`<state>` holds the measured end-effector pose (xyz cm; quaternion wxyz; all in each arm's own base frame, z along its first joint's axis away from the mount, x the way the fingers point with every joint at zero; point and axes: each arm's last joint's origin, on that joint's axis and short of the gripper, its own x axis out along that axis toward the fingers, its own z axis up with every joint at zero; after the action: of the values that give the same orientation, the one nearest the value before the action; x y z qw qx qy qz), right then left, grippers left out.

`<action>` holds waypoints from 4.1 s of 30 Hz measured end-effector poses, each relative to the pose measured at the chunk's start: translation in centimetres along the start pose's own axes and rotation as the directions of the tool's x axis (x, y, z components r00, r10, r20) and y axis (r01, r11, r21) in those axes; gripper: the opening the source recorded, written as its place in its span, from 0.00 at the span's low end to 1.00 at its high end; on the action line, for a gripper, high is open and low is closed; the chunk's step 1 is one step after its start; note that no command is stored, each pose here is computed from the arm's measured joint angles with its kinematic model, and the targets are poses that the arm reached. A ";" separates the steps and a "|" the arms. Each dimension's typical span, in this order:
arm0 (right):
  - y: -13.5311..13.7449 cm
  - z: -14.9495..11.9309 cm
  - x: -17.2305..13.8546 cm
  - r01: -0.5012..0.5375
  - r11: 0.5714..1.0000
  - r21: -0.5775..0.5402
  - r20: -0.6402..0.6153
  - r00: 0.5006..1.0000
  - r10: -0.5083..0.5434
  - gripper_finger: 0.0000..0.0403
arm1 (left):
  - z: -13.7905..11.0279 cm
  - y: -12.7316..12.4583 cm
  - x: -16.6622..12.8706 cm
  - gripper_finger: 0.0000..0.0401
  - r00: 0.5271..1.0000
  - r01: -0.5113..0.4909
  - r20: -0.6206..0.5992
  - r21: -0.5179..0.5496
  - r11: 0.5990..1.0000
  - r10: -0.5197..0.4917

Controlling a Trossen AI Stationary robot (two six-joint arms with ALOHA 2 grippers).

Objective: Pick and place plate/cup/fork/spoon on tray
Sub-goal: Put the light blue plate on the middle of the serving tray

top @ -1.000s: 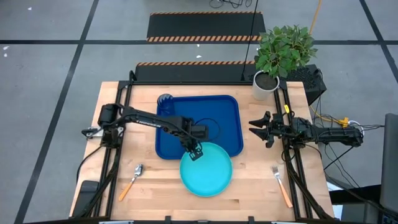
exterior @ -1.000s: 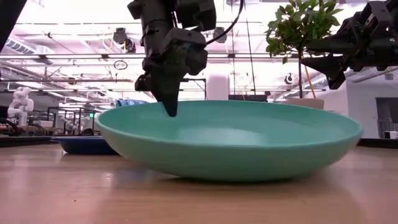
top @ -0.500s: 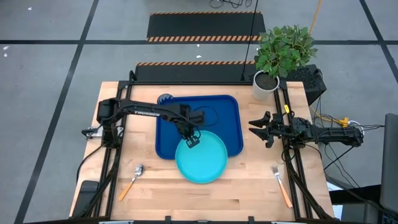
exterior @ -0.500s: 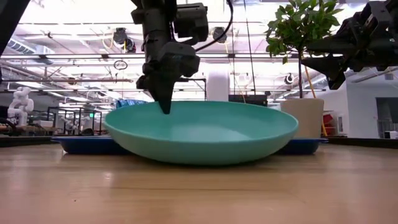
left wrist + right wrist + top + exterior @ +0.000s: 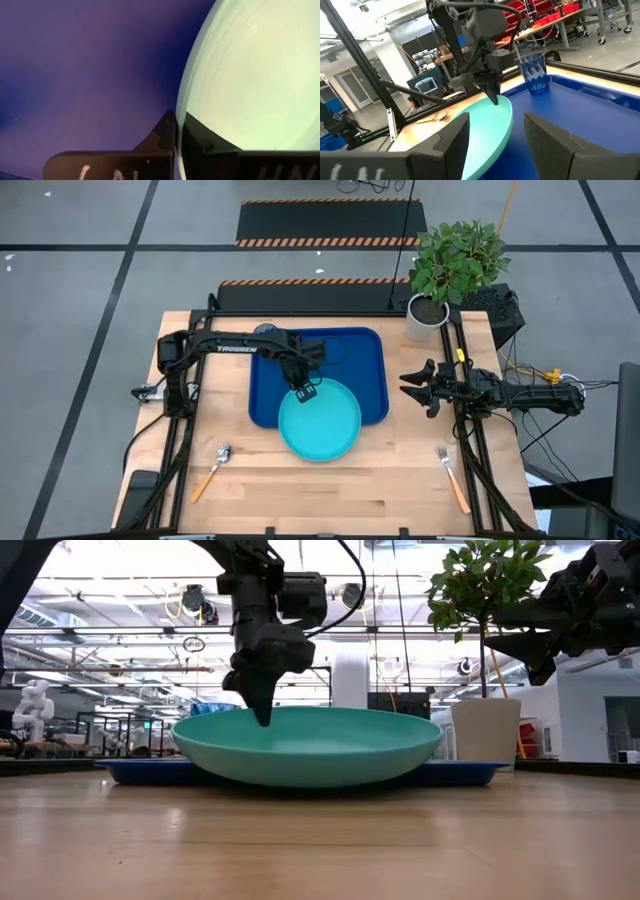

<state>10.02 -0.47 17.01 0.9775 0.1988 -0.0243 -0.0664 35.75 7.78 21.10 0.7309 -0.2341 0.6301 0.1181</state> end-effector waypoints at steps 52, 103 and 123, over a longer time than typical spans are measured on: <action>-0.1 -0.2 0.0 0.005 1.000 -0.026 -0.027 1.000 -0.006 0.45 | 4.7 4.2 -6.3 0.01 0.969 -0.247 0.055 0.139 0.959 0.241; 0.0 -0.6 0.0 -0.033 0.999 -0.001 -0.075 0.997 0.033 0.45 | 7.9 6.6 -1.2 0.03 0.948 -0.318 0.088 0.212 0.924 0.306; -0.1 -0.6 0.0 -0.032 0.999 0.003 -0.076 0.997 0.032 0.45 | 7.9 6.7 -1.1 0.23 0.946 -0.324 0.083 0.190 0.927 0.314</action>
<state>10.07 -0.29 16.46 0.9785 0.2014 0.0098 -0.0431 39.25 17.54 21.67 0.7377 -0.0503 0.6495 0.1771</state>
